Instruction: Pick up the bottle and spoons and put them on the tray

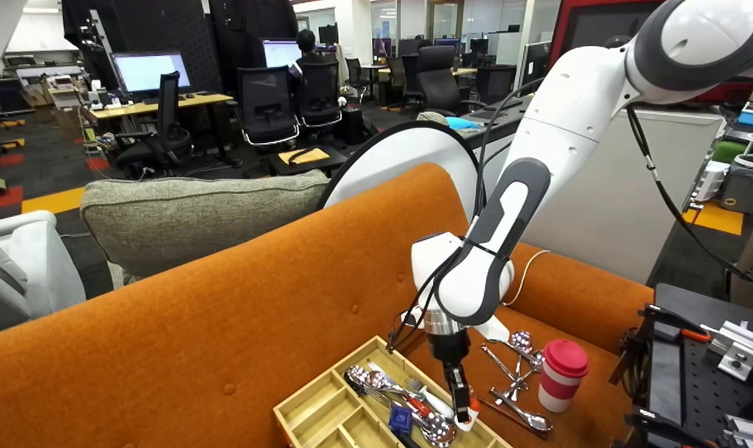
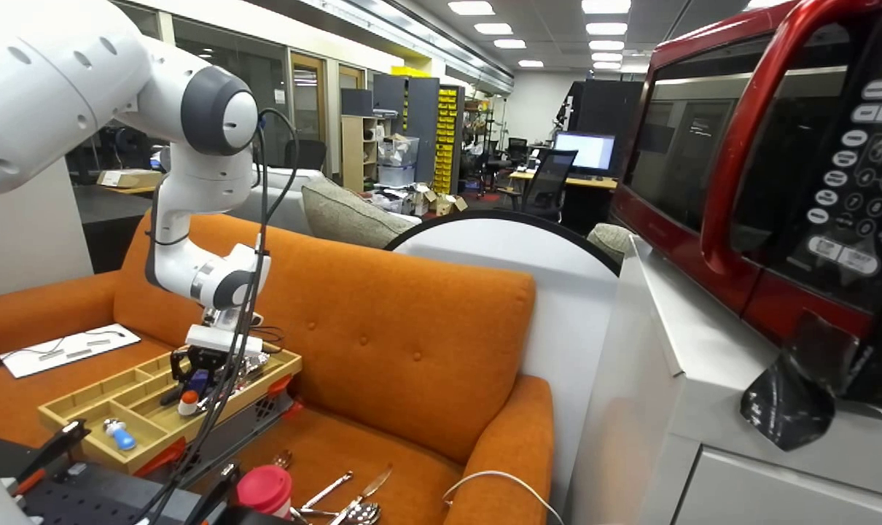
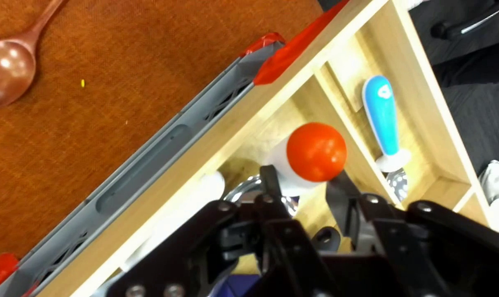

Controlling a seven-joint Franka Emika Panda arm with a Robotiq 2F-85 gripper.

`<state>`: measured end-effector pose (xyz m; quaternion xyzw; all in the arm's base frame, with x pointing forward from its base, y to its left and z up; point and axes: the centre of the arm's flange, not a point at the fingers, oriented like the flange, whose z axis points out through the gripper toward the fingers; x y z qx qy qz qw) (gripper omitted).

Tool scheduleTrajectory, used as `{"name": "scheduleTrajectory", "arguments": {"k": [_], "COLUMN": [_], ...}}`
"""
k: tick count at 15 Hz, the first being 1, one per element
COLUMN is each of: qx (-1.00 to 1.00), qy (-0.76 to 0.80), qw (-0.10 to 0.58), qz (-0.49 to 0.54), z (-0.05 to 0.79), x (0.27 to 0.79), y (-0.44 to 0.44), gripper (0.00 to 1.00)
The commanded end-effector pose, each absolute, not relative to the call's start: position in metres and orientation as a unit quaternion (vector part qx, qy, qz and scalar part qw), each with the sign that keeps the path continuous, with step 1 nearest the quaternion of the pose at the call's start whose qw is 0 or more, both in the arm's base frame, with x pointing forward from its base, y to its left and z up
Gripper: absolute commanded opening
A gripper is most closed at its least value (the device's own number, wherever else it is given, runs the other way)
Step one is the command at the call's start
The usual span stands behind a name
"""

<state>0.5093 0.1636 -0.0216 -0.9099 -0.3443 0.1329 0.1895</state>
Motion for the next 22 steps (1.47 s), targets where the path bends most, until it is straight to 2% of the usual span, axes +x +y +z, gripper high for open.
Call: {"name": "scheduleTrajectory", "arguments": {"k": [1, 6, 7, 8, 9, 14, 16, 22], "qx": [-0.903, -0.899, -0.895, -0.893, -0.892, -0.894, -0.897, -0.934], "qy": [-0.341, -0.33, -0.332, -0.331, -0.331, -0.34, -0.344, -0.3], "qw": [0.201, 0.207, 0.206, 0.208, 0.207, 0.202, 0.194, 0.136], "qz": [0.166, 0.202, 0.212, 0.222, 0.228, 0.211, 0.198, 0.142], "z": [-0.039, -0.071, -0.074, -0.076, -0.075, -0.056, -0.045, -0.006], "x": [0.517, 0.525, 0.525, 0.526, 0.526, 0.54, 0.544, 0.564], "y": [0.163, 0.167, 0.17, 0.171, 0.17, 0.165, 0.163, 0.127], "gripper": [0.08, 0.08, 0.13, 0.58, 0.6, 0.94, 1.0, 1.0]}}
